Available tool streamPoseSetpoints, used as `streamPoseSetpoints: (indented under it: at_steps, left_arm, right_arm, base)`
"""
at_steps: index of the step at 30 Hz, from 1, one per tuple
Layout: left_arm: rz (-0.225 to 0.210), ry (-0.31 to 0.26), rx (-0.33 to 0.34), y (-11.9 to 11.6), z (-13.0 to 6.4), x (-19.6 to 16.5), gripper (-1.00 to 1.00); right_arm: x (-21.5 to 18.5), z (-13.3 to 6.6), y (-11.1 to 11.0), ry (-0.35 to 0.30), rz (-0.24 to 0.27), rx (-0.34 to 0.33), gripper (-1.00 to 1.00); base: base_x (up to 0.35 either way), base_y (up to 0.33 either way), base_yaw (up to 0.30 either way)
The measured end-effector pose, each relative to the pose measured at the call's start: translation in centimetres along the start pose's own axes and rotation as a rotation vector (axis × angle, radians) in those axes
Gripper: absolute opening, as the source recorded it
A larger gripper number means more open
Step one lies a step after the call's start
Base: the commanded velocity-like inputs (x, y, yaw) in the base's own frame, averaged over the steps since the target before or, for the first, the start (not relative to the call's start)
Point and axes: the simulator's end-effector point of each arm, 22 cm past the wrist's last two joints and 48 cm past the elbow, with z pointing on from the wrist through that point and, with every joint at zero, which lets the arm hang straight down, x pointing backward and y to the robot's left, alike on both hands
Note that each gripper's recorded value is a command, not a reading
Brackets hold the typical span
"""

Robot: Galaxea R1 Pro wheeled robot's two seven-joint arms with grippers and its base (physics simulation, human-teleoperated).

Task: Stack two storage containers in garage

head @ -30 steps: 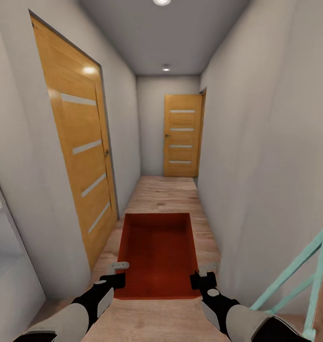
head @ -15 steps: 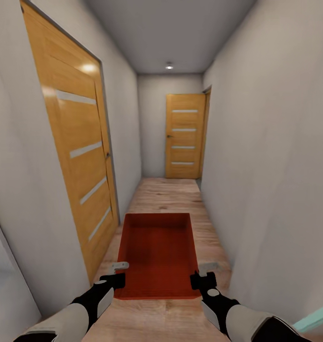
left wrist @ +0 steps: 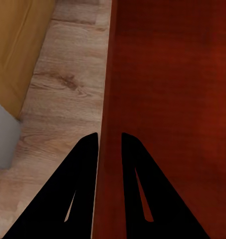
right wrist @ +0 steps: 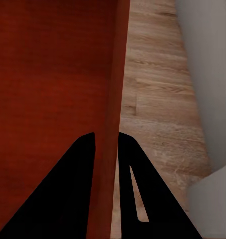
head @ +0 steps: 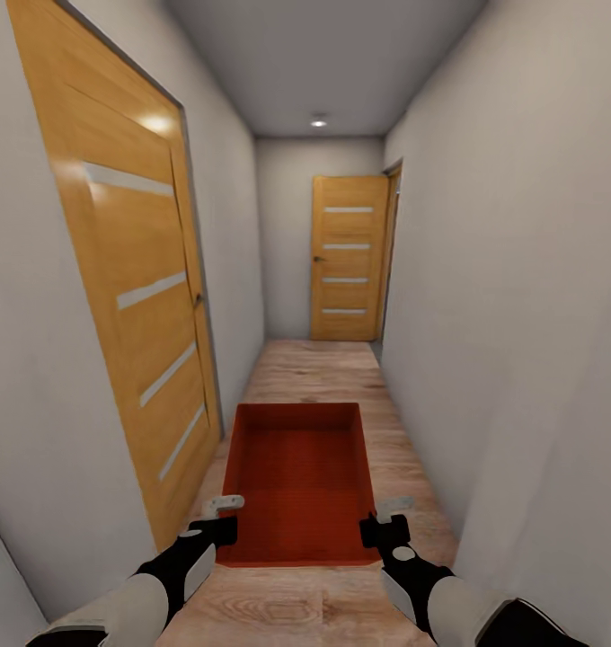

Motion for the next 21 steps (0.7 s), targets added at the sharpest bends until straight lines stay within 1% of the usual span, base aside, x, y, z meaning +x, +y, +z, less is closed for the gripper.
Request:
streamPoseSetpoints:
  at_steps: [11, 15, 21]
  left_arm:
    - [0.001, 0.000, 0.000, -0.01, -0.01, -0.06, -1.00]
    - [0.001, 0.000, -0.001, 0.00, -0.01, -0.06, -1.00]
    - [0.002, 0.000, -0.001, 0.00, -0.01, -0.09, -1.00]
  right_arm:
    - [0.01, 0.00, -0.01, 0.000, 0.002, 0.000, -1.00]
    - [0.01, 0.00, 0.01, 0.000, 0.002, 0.000, -1.00]
    - [0.01, 0.00, 0.01, 0.001, 0.002, 0.000, -1.00]
  base:
    - [0.321, 0.108, -0.250]
    - [0.321, 0.096, -0.071]
    - [0.322, 0.089, -0.007]
